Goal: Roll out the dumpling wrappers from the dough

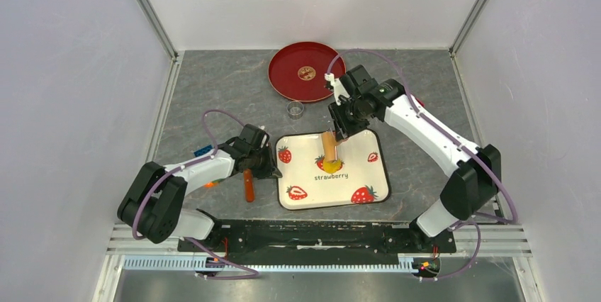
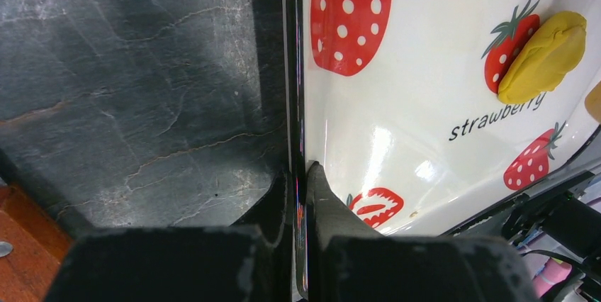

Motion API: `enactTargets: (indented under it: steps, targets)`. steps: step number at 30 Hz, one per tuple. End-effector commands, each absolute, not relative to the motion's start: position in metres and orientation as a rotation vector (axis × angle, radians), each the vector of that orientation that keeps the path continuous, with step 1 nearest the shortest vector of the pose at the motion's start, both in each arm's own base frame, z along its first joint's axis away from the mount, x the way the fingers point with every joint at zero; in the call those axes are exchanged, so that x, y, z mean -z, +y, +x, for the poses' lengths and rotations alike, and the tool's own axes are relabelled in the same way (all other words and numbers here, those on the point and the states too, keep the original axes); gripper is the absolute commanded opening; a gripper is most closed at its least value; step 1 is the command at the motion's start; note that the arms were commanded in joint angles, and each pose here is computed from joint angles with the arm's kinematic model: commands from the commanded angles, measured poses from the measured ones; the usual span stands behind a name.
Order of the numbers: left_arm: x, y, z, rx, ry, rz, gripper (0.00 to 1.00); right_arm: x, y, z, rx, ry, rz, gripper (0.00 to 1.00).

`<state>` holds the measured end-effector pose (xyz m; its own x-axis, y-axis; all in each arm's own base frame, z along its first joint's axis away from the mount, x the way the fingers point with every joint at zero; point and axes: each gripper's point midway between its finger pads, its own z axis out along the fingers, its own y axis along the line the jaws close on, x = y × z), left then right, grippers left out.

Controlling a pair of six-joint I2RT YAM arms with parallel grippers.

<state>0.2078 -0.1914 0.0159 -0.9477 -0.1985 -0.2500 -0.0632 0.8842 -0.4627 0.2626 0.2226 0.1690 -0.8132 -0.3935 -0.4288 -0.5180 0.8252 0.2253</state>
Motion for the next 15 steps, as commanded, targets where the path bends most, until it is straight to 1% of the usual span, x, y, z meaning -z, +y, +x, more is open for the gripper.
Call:
enactTargets:
  steps: [1, 5, 15]
  targets:
    - [0.006, -0.164, 0.193, 0.449, 2.835, -0.218, 0.02, -0.186, 0.226, 0.285, -0.392, 2.593, -0.744, 0.0]
    - [0.006, -0.164, 0.194, 0.445, 2.834, -0.219, 0.02, -0.185, 0.226, 0.289, -0.315, 2.614, -0.815, 0.0]
    - [0.008, -0.163, 0.193, 0.438, 2.837, -0.22, 0.02, -0.158, 0.233, 0.269, -0.265, 2.692, -0.945, 0.0]
